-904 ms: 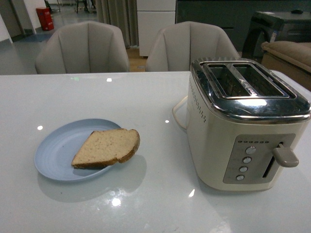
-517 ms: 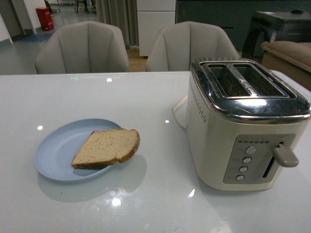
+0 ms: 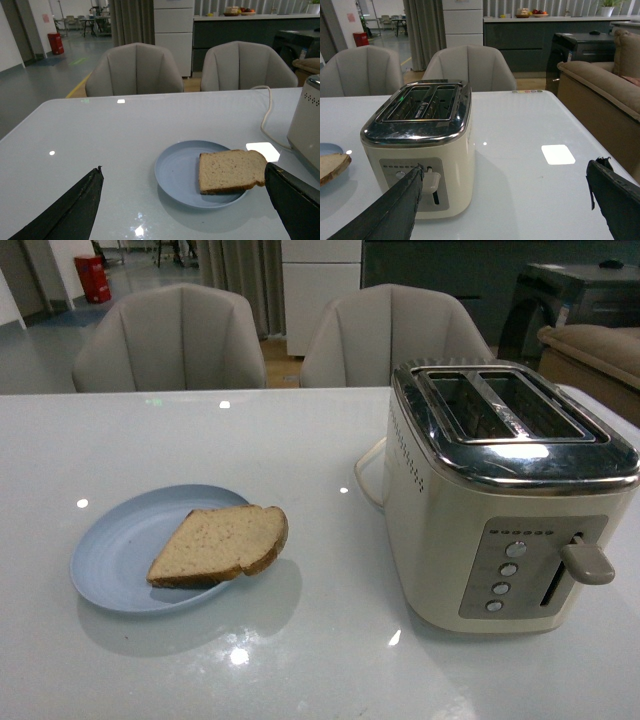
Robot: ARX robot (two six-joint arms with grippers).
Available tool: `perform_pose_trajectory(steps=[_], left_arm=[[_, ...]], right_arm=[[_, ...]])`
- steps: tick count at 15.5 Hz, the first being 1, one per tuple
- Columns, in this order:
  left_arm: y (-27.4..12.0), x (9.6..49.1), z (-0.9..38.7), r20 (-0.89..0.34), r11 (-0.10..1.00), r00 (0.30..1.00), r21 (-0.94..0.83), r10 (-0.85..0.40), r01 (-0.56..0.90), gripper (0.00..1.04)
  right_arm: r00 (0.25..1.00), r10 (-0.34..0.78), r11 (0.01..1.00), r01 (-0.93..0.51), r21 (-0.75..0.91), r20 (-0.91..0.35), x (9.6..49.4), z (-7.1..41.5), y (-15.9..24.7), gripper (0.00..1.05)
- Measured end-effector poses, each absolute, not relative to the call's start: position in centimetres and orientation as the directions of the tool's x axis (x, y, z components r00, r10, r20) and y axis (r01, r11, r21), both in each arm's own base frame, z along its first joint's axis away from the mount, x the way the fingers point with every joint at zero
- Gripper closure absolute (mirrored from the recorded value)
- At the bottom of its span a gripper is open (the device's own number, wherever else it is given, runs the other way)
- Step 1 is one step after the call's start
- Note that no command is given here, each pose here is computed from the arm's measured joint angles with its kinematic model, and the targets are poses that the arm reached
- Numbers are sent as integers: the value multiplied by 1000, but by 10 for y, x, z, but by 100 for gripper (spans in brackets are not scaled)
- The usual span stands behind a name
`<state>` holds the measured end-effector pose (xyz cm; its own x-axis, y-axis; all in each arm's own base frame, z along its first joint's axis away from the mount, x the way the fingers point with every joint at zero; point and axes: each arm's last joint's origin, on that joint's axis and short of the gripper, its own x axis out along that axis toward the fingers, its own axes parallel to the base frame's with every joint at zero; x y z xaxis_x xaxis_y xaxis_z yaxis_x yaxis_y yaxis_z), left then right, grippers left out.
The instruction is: Left arm holds plate, right arm toasts bread
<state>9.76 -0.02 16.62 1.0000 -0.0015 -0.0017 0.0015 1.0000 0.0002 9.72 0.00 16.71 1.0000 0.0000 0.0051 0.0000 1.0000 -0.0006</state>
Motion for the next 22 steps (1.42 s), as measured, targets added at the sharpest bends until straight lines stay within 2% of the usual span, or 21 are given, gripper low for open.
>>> perform_pose_trajectory(steps=[19,21,22], left_arm=[[0,98,166,-2,1000,1000,0,-2,2,7],[0,98,163,-196,996,981,-93,-7,-12,7],[-1,99,162,-203,991,979,-131,-1,-26,7]], right_arm=[[1000,0,1000,0,-1,5,97,167,0,6],[1000,0,1000,0,-1,6,97,167,0,6],[1000,0,1000,0,-1,5,97,167,0,6]])
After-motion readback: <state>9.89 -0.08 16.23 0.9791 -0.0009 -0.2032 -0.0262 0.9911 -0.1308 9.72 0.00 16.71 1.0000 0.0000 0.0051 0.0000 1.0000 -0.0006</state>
